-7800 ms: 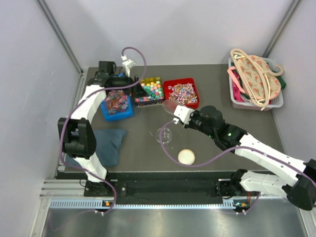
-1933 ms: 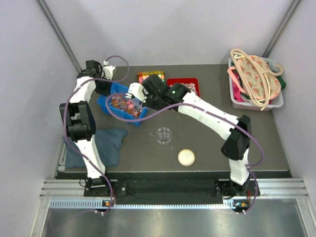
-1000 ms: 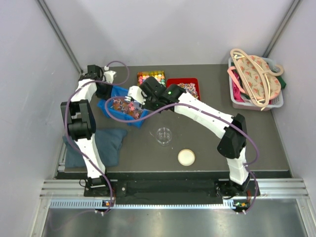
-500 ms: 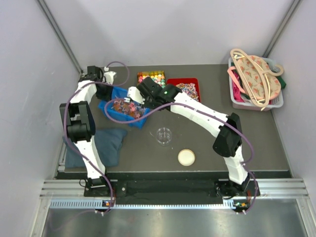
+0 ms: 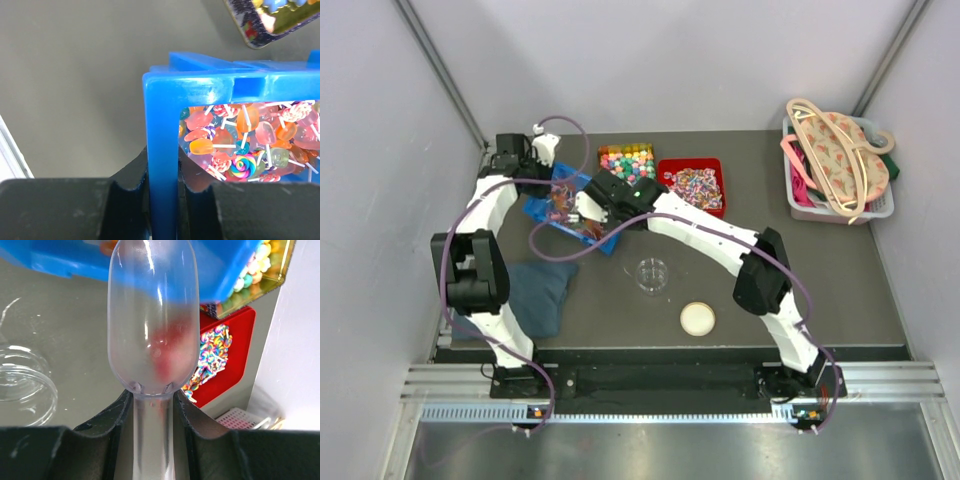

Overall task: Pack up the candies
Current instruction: Scoop the fake candies from the storage box.

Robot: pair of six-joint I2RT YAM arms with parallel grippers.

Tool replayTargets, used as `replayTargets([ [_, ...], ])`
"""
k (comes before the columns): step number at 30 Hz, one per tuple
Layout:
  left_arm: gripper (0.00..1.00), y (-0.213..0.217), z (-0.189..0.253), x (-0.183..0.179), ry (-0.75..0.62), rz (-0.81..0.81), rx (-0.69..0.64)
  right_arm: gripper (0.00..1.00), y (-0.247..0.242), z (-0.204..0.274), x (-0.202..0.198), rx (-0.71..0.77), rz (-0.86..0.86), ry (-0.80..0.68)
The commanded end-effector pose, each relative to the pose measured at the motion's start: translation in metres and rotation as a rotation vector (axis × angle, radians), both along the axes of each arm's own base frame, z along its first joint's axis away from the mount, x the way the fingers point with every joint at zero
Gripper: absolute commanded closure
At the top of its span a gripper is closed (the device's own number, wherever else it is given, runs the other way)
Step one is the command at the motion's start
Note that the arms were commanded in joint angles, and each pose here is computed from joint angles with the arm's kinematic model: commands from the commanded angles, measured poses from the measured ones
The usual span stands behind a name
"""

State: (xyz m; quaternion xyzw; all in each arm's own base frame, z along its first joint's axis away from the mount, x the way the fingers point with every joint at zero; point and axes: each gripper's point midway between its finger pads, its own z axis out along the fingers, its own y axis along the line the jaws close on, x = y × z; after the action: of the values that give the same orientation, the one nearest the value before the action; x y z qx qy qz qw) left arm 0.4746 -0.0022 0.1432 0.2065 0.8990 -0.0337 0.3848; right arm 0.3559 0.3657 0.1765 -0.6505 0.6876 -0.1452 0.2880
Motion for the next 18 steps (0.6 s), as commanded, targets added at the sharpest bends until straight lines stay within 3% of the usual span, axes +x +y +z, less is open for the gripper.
replayTargets([
  [1, 1.00, -0.026, 0.063, 0.013, -0.220, -0.043, -0.046, 1.00, 0.013, 0.011, -0.011, -0.020, 0.042, -0.028],
  [18, 1.00, -0.030, 0.061, 0.006, -0.202, -0.004, -0.067, 1.00, -0.007, -0.018, -0.013, -0.218, 0.025, -0.034],
])
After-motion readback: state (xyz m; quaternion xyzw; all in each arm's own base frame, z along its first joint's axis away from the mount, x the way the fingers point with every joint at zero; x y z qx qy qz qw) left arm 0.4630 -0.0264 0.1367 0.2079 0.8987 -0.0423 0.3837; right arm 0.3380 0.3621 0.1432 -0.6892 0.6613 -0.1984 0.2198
